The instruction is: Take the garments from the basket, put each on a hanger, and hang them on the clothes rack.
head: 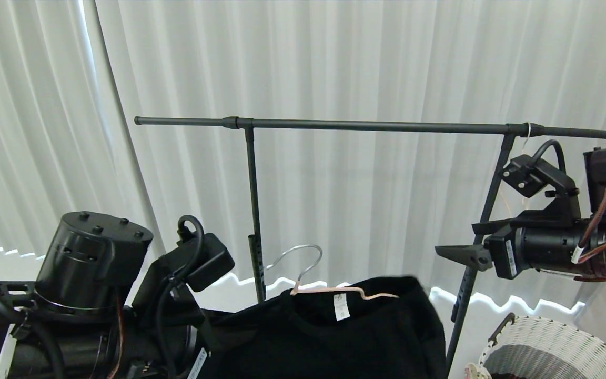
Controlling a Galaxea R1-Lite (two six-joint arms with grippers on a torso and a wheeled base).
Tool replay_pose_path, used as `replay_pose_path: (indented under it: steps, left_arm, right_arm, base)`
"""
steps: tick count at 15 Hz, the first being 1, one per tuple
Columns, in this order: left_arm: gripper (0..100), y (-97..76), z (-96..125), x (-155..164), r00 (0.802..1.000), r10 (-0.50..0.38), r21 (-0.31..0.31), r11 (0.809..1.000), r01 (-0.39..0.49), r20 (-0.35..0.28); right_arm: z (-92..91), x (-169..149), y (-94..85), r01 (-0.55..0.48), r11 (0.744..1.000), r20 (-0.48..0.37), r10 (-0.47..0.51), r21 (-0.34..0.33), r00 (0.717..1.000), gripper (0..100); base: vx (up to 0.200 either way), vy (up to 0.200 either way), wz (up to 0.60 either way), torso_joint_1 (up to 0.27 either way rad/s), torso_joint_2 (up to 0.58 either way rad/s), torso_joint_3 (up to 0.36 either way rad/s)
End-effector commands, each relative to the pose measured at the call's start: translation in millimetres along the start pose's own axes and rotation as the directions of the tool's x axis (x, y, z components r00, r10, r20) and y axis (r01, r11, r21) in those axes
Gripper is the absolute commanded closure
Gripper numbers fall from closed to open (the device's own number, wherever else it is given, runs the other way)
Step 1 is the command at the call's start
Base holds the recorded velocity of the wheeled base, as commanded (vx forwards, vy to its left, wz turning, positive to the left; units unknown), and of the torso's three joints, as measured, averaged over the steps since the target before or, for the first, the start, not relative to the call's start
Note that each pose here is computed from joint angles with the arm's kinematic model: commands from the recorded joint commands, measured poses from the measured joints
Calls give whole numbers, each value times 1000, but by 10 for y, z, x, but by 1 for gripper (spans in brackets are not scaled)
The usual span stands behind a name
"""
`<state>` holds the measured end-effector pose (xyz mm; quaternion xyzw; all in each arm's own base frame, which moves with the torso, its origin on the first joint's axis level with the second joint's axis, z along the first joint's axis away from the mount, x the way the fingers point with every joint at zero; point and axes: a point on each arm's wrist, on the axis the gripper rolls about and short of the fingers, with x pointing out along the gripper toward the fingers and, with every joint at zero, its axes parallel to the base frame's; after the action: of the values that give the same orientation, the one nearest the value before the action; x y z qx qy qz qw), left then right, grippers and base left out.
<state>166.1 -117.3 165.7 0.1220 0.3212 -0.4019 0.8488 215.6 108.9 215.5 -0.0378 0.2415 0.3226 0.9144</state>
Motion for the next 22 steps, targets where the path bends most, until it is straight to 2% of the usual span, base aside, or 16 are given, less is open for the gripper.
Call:
replay_pose_path:
  steps: [1,5,7,9,11,13,14,15,17,19,22]
  left_arm:
    - [100,31,-5,66,1000,2,-12,1000,-2,-21]
    - [100,20,5,27,1000,-5,-11,1000,5,-4]
    - [100,6,17,-12,999,-30,-6,1000,30,18]
    - [100,-16,70,-64,994,-80,13,997,80,72]
    - [100,-44,96,-81,992,-96,31,995,94,84]
    - [100,-71,106,-78,990,-109,40,994,106,84]
    - [100,-106,113,-68,989,-124,50,992,120,82]
    - [100,-135,125,-70,987,-136,61,990,131,85]
    - [100,-249,174,-67,976,-198,102,977,188,91]
    - [100,-279,217,-73,972,-212,116,973,200,101]
    - [100,-283,247,-91,970,-213,122,972,199,114]
  right_arm:
    - [117,-91,28,-30,999,30,31,-30,999,0]
    - [91,-36,57,-107,979,-10,107,-171,994,0]
    - [82,-26,187,-159,962,-28,156,-222,987,0]
    - [60,-14,426,-249,928,-68,239,-278,969,0]
    - [42,20,716,-355,876,-124,333,-326,935,0]
    - [60,61,942,-430,830,-166,396,-356,903,0]
    - [75,96,1000,-449,818,-190,407,-360,893,0]
    - [78,118,1024,-460,810,-210,409,-364,888,0]
    - [71,212,1050,-496,774,-289,408,-392,866,0]
    - [38,252,1056,-516,763,-326,410,-389,852,0]
    - [-3,289,1046,-520,766,-347,404,-378,847,0]
  base:
    - [0,0,0,0,0,0]
    - [0,0,0,0,0,0]
    - [0,0,0,0,0,0]
    - [0,0,0,0,0,0]
    - [0,0,0,0,0,0]
    - [0,0,0,0,0,0]
    - [0,0,0,0,0,0]
    - [0,0,0,0,0,0]
    - [0,0,0,0,0,0]
    - [0,0,0,0,0,0]
    - [0,0,0,0,0,0]
